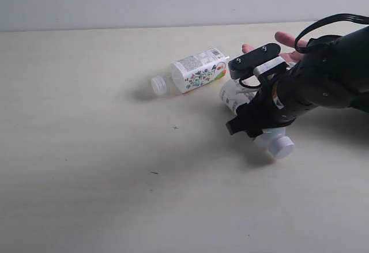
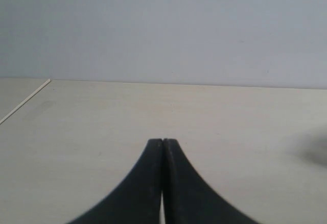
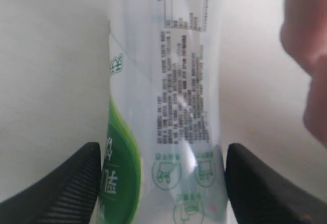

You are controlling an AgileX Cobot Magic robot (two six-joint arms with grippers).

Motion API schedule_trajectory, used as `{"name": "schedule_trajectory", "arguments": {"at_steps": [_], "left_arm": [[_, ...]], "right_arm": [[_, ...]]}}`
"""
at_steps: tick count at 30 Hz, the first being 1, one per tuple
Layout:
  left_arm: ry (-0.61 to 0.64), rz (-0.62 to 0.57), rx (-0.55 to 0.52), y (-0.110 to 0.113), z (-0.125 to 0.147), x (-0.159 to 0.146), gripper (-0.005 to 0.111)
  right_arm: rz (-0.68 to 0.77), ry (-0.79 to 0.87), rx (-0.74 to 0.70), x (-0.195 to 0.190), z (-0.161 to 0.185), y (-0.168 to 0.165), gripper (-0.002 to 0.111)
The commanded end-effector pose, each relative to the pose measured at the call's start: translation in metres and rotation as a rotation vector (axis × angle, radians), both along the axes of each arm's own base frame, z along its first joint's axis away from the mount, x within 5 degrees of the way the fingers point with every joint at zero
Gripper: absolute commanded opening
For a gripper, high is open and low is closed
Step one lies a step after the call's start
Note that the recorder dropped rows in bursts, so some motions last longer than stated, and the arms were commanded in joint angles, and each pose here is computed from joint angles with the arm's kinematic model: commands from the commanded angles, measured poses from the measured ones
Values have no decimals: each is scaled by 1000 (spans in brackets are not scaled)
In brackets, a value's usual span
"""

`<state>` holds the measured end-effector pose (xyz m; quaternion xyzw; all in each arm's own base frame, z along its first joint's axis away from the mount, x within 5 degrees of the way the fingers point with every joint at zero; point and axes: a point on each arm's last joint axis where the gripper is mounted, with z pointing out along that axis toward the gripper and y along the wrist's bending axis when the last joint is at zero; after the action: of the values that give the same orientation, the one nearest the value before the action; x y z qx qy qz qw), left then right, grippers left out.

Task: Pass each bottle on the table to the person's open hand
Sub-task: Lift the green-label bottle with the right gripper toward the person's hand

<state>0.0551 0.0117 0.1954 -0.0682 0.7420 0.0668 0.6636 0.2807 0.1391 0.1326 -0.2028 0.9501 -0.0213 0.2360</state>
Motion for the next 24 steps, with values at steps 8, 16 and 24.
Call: {"name": "schedule_trajectory", "arguments": {"at_steps": [8, 16, 24], "left_arm": [[-2, -4, -8, 0, 0, 0, 0], [-2, -4, -8, 0, 0, 0, 0], [-2, -4, -8, 0, 0, 0, 0]], "right_arm": [[-35, 17, -23, 0, 0, -3, 0], [-33, 12, -17, 0, 0, -2, 0], [-38, -32, 14, -1, 17, -3, 0]]}}
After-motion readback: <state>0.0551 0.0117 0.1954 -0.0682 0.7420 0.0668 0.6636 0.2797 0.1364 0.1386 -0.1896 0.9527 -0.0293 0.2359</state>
